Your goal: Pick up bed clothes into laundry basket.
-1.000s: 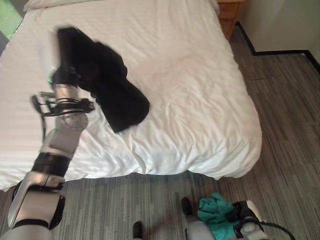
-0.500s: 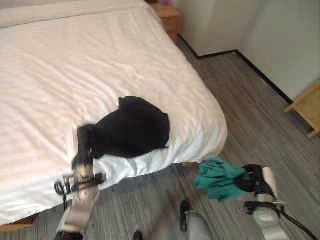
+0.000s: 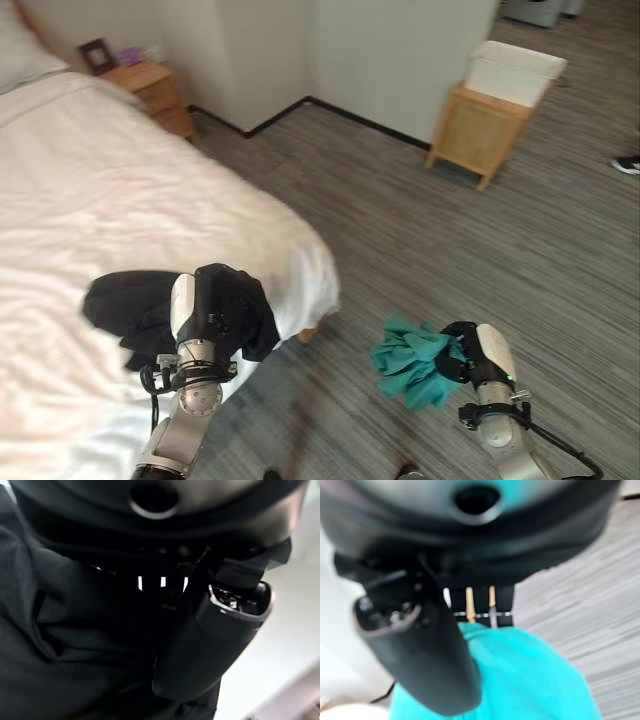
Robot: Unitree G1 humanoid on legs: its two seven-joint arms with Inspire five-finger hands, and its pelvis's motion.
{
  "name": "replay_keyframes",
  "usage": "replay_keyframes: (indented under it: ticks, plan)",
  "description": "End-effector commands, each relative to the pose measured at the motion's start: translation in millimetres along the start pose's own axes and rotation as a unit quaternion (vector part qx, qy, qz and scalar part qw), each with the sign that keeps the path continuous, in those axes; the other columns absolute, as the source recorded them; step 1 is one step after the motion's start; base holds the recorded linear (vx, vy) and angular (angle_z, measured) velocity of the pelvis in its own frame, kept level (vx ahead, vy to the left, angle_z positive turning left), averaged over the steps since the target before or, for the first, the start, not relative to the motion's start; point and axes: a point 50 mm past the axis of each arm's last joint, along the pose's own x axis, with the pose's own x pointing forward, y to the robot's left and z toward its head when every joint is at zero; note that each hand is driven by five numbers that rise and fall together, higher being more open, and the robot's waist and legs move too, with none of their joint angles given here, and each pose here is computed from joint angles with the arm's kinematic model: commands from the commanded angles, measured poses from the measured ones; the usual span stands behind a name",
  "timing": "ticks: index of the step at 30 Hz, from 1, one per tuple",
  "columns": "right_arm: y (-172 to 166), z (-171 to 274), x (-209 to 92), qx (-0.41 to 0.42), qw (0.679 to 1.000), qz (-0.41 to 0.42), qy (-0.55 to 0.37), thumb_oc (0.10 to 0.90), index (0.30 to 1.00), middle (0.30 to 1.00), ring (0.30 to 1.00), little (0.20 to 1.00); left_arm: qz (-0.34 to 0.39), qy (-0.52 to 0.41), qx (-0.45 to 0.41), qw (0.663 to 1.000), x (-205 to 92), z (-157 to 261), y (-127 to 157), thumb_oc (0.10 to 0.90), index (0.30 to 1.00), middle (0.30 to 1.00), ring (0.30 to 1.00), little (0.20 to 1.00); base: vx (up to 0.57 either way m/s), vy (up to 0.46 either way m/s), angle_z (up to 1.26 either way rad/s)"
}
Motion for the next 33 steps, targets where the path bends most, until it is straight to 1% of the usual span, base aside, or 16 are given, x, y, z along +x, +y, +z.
replay_keyframes:
  ticks: [1,2,4,5,9,14,15,16,18,20,21,23,26,29,33]
  plan:
    - [-77,58,22,-0.027,0.977,-0.109,-0.18,0.4,0.3,0.3,0.3,0.3,0.045,-0.196,-0.102,0.974,29,90,6,0.4,0.3,0.3,0.3,0.3,0.04,-0.174,-1.17]
    - [-82,60,25,-0.038,0.976,-0.107,-0.188,0.4,0.3,0.3,0.3,0.3,0.041,-0.209,-0.107,0.971,32,97,4,0.4,0.3,0.3,0.3,0.3,0.07,-0.23,-1.32]
    - [-89,66,24,-0.016,0.972,-0.109,-0.206,0.4,0.3,0.3,0.3,0.3,0.044,-0.249,-0.108,0.962,35,117,4,0.4,0.3,0.3,0.3,0.3,0.16,-0.169,-1.2]
    - [-99,68,28,-0.01,0.971,-0.116,-0.21,0.4,0.3,0.3,0.3,0.3,0.049,-0.275,-0.102,0.955,38,130,7,0.4,0.3,0.3,0.3,0.3,0.14,-0.103,-1.09]
    - [-108,76,36,-0.008,0.966,-0.132,-0.221,0.4,0.3,0.3,0.3,0.3,0.058,-0.276,-0.091,0.955,44,134,4,0.4,0.3,0.3,0.3,0.3,0.17,-0.009,-0.83]
    - [-100,83,46,-0.013,0.967,-0.135,-0.217,0.4,0.3,0.3,0.3,0.3,0.08,-0.208,-0.056,0.973,50,107,1,0.4,0.3,0.3,0.3,0.3,0.43,0.01,-0.43]
    - [-94,80,48,-0.019,0.97,-0.133,-0.201,0.4,0.3,0.3,0.3,0.3,0.079,-0.172,-0.05,0.981,46,90,0,0.4,0.3,0.3,0.3,0.3,0.48,0.066,-0.5]
    - [-93,80,48,-0.019,0.97,-0.132,-0.201,0.4,0.3,0.3,0.3,0.3,0.079,-0.171,-0.05,0.981,46,89,0,0.4,0.3,0.3,0.3,0.3,0.5,0.106,-0.56]
    - [-84,78,47,-0.019,0.974,-0.121,-0.19,0.4,0.3,0.3,0.3,0.3,0.08,-0.13,-0.041,0.987,39,69,1,0.4,0.3,0.3,0.3,0.3,0.46,0.141,-0.37]
    - [-71,75,47,-0.025,0.978,-0.104,-0.177,0.4,0.3,0.3,0.3,0.3,0.067,-0.098,-0.031,0.992,31,52,-3,0.4,0.3,0.3,0.3,0.3,0.69,0.185,-0.71]
    - [-57,67,44,-0.026,0.983,-0.089,-0.156,0.4,0.3,0.3,0.3,0.3,0.052,-0.086,-0.023,0.995,26,45,-7,0.4,0.3,0.3,0.3,0.3,0.54,0.113,-0.88]
    - [-51,62,44,-0.025,0.986,-0.084,-0.143,0.4,0.3,0.3,0.3,0.3,0.048,-0.082,-0.025,0.995,25,43,-8,0.4,0.3,0.3,0.3,0.3,0.4,0.092,-0.37]
    - [-44,59,43,-0.024,0.988,-0.077,-0.132,0.4,0.3,0.3,0.3,0.3,0.042,-0.084,-0.026,0.995,24,44,-9,0.4,0.3,0.3,0.3,0.3,0.4,0.144,0.34]
    - [-35,59,40,-0.004,0.989,-0.074,-0.13,0.4,0.3,0.3,0.3,0.3,0.028,-0.101,-0.01,0.994,27,49,-11,0.4,0.3,0.3,0.3,0.3,0.77,0.103,0.28]
    - [-39,67,39,0.008,0.985,-0.083,-0.148,0.4,0.3,0.3,0.3,0.3,0.018,-0.117,-0.004,0.993,30,56,-14,0.4,0.3,0.3,0.3,0.3,0.73,-0.083,0.78]
